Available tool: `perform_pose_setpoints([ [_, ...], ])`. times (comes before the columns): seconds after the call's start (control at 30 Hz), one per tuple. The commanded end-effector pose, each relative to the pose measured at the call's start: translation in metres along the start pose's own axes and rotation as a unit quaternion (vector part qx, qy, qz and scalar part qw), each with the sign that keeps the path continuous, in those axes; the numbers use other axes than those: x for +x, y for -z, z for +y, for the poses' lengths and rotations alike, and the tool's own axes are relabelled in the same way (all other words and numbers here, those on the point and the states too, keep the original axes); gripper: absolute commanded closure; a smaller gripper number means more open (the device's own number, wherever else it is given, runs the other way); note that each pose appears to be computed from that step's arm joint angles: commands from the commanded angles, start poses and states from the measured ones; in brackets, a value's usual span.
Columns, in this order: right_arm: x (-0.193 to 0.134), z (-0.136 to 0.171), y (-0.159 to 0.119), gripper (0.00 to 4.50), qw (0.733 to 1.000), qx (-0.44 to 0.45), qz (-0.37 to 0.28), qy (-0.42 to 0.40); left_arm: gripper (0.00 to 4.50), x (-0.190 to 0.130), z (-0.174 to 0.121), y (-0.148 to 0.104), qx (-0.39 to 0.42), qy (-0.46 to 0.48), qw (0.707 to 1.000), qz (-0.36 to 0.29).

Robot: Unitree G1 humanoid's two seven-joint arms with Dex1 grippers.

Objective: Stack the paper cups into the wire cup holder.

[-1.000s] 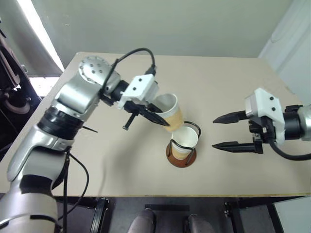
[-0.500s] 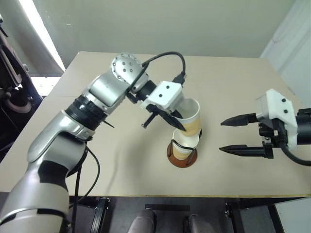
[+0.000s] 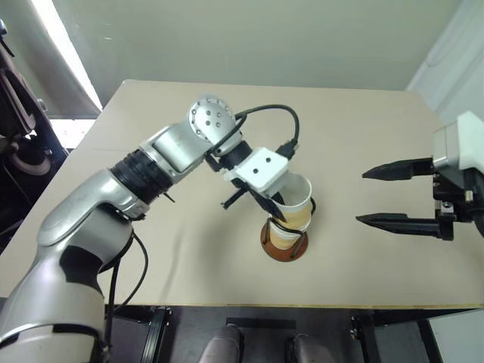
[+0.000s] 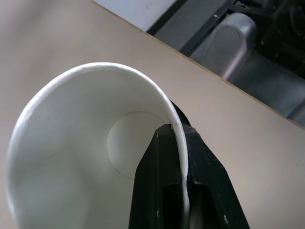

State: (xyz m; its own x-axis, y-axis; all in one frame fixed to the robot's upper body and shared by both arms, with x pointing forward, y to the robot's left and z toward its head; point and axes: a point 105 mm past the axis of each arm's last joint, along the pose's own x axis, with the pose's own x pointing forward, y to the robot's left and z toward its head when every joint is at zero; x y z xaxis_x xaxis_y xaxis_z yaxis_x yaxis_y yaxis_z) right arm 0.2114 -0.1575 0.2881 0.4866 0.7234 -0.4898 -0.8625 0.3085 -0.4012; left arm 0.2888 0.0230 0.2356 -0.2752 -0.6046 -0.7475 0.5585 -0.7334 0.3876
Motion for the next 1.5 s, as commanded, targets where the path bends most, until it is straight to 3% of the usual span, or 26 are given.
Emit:
perform_pose_setpoints([
  [0.03,-0.006,-0.003,-0.006,0.98,1.0,-0.018,-0.002,0.02,4.49,-0.001,-0.003,0.002,0.031,0.022,0.999,0.03],
  [0.13,-0.004,-0.003,-0.005,0.98,1.0,-0.017,-0.002,0.018,4.49,0.004,-0.002,0.01,0.037,0.022,0.998,0.044],
  [0.23,-0.003,-0.003,-0.003,0.98,1.0,-0.015,0.0,0.016,3.87,0.005,0.002,0.009,0.036,0.011,0.999,0.035],
  [0.6,-0.001,-0.006,0.005,0.98,1.0,-0.004,0.008,0.015,0.03,-0.024,0.023,-0.013,-0.013,-0.087,0.995,-0.05],
  [0.87,0.004,-0.02,0.013,0.98,0.998,0.011,-0.012,0.055,0.03,-0.07,0.029,-0.019,-0.083,-0.205,0.966,-0.134],
  [1.0,0.012,-0.036,0.042,0.98,0.992,0.063,-0.011,0.105,0.03,-0.09,0.022,-0.001,-0.151,-0.3,0.927,-0.169],
  [1.2,0.024,-0.061,0.098,0.98,0.97,0.154,-0.008,0.186,0.03,-0.102,0.002,0.053,-0.26,-0.463,0.831,-0.165],
  [1.37,0.036,-0.091,0.13,0.98,0.937,0.208,-0.035,0.277,0.03,-0.121,-0.018,0.111,-0.339,-0.614,0.703,-0.122],
  [1.5,0.04,-0.112,0.157,0.98,0.905,0.236,-0.035,0.353,0.03,-0.134,-0.035,0.139,-0.368,-0.691,0.615,-0.091],
])
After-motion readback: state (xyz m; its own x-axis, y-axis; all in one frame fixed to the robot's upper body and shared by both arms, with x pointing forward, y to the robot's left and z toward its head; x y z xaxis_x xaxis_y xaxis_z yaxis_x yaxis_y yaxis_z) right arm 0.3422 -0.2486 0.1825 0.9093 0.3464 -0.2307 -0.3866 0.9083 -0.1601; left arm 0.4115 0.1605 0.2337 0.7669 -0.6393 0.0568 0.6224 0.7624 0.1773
